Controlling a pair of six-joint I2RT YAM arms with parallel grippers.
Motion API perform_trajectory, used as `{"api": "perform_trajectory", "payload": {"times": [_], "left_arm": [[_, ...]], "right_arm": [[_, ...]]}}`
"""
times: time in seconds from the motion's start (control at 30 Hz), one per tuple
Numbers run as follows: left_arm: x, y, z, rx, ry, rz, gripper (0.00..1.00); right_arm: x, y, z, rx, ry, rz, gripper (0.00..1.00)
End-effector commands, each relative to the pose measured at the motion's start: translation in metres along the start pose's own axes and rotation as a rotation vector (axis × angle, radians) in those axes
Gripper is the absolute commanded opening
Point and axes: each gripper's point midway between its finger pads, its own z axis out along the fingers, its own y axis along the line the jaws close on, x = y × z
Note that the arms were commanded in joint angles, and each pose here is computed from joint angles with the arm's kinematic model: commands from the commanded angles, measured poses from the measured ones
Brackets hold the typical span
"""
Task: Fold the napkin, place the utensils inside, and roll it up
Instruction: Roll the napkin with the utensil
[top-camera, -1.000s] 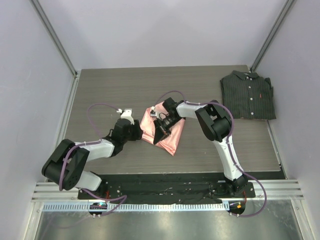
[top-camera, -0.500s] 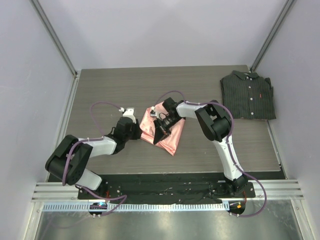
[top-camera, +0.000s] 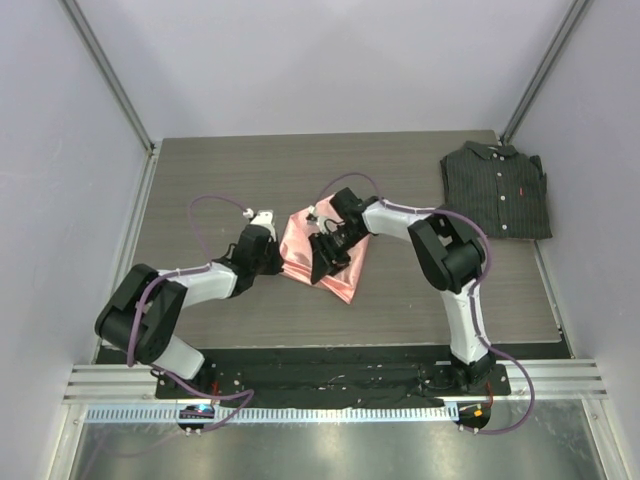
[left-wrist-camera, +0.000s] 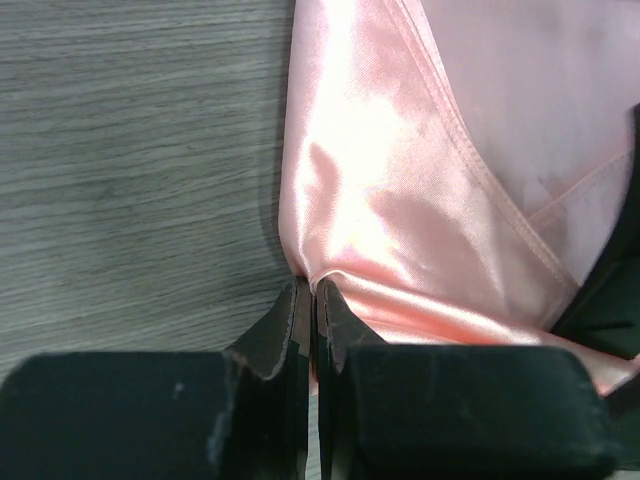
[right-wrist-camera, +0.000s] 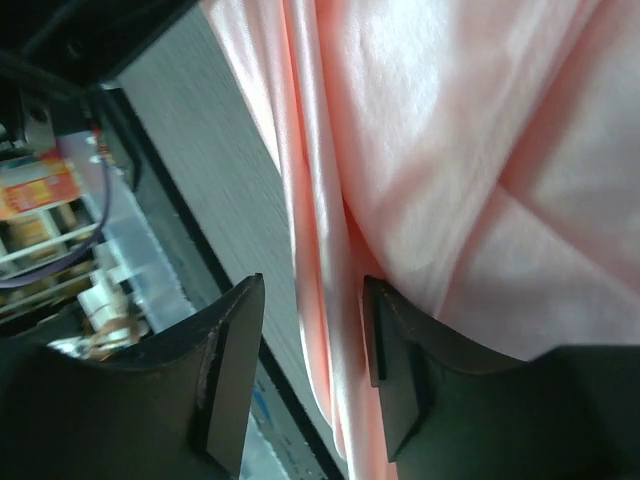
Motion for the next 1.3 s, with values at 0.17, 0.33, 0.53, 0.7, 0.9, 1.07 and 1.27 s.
{"api": "perform_trajectory", "payload": {"times": [0.17,0.33,0.53,0.7,0.9,1.07,1.27], "left_arm": [[0.006,0.010,0.001,-0.072,0.100,0.025,0.00],[0.005,0.007,0.001,-0.066,0.123,0.026,0.00],[0.007,0.006,0.002,-0.067,0.137,0.028,0.00],[0.005,0.006,0.003,-0.068,0.137,0.030,0.00],[0.006,0.007,0.001,-0.074,0.150,0.031,0.00],[0.004,0.007,0.001,-0.074,0.148,0.036,0.00],[0.005,0.009,0.000,-0.087,0.149,0.042,0.00]], "right_arm": [[-0.004,0.007,-0.057,0.461,-0.250,-0.282,0.63],[0.008,0.010,-0.065,0.666,-0.336,-0.440,0.64],[0.014,0.012,-0.060,0.874,-0.395,-0.609,0.65],[0.013,0.024,-0.056,0.958,-0.417,-0.735,0.65],[0.010,0.038,-0.053,0.963,-0.431,-0.795,0.65],[0.009,0.021,-0.052,1.027,-0.381,-0.799,0.69],[0.011,0.002,-0.042,1.001,-0.303,-0.776,0.69]]}}
